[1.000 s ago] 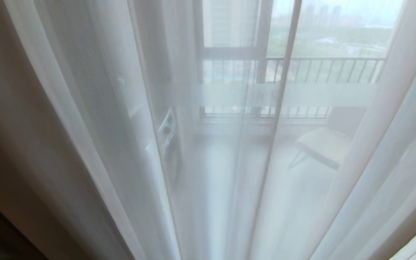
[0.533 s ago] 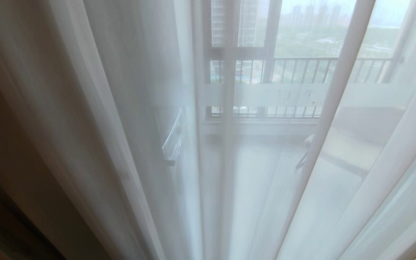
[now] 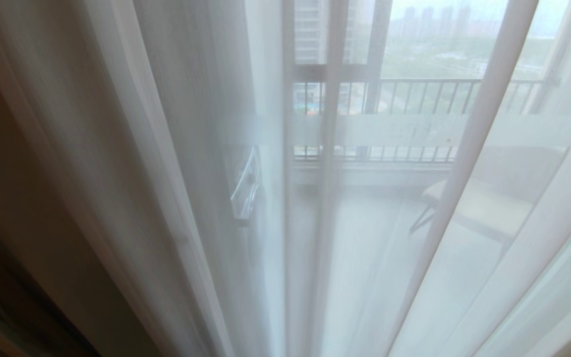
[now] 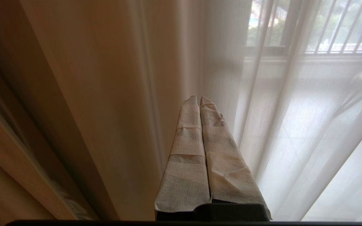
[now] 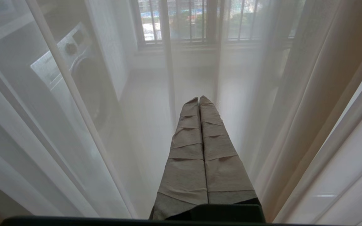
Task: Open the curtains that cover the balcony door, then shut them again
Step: Close the outer curtains on both sides
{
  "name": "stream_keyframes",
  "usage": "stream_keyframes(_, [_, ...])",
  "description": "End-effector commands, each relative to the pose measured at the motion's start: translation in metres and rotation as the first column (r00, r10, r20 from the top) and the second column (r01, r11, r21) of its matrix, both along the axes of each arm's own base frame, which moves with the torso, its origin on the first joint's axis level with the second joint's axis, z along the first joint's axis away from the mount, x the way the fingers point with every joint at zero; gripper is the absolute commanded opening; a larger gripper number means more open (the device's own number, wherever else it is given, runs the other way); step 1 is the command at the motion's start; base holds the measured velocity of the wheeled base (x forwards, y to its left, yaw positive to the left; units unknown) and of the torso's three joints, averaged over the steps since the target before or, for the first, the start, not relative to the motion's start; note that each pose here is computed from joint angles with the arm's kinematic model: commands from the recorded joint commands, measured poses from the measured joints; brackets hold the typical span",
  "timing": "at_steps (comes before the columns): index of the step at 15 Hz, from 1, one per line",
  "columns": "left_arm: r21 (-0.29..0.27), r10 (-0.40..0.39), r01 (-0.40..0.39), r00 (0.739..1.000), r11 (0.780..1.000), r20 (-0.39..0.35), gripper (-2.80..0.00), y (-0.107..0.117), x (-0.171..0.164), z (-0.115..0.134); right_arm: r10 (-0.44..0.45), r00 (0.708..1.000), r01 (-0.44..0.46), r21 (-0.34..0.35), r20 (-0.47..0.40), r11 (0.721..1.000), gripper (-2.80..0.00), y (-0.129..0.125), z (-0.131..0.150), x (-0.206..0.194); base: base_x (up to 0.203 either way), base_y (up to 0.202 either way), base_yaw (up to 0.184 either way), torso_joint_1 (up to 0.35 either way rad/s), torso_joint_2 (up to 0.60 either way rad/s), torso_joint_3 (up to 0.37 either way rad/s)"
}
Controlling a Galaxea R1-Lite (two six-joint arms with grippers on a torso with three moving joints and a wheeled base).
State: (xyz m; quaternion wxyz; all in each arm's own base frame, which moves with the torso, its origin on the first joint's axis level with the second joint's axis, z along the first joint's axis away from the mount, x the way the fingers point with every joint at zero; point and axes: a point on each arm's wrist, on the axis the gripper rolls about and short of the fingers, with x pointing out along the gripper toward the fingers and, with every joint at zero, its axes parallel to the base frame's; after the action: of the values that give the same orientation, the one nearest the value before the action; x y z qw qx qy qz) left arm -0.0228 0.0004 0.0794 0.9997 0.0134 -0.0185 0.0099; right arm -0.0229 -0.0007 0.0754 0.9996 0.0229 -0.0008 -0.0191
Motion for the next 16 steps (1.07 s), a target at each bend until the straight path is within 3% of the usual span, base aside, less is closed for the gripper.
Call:
stream_keyframes(1, [0.0, 0.001, -0.001, 1.0, 1.0, 0.001, -2.8, 0.0, -0.0001, 0.0, 0.0, 1.0, 0.0, 0.0, -0.001, 1.0, -2.8, 0.0, 0.0001, 0.0001, 0.0, 0.0, 0.0, 0.0, 0.0, 0.0])
stream_keyframes(16, [0.0, 0.001, -0.001, 1.0, 1.0, 0.001, -2.8, 0.0, -0.0001, 0.0, 0.0, 1.0, 0.0, 0.0, -0.001, 1.0, -2.8, 0.0, 0.0001, 0.0001, 0.0, 0.0, 0.0, 0.0, 0.0, 0.0])
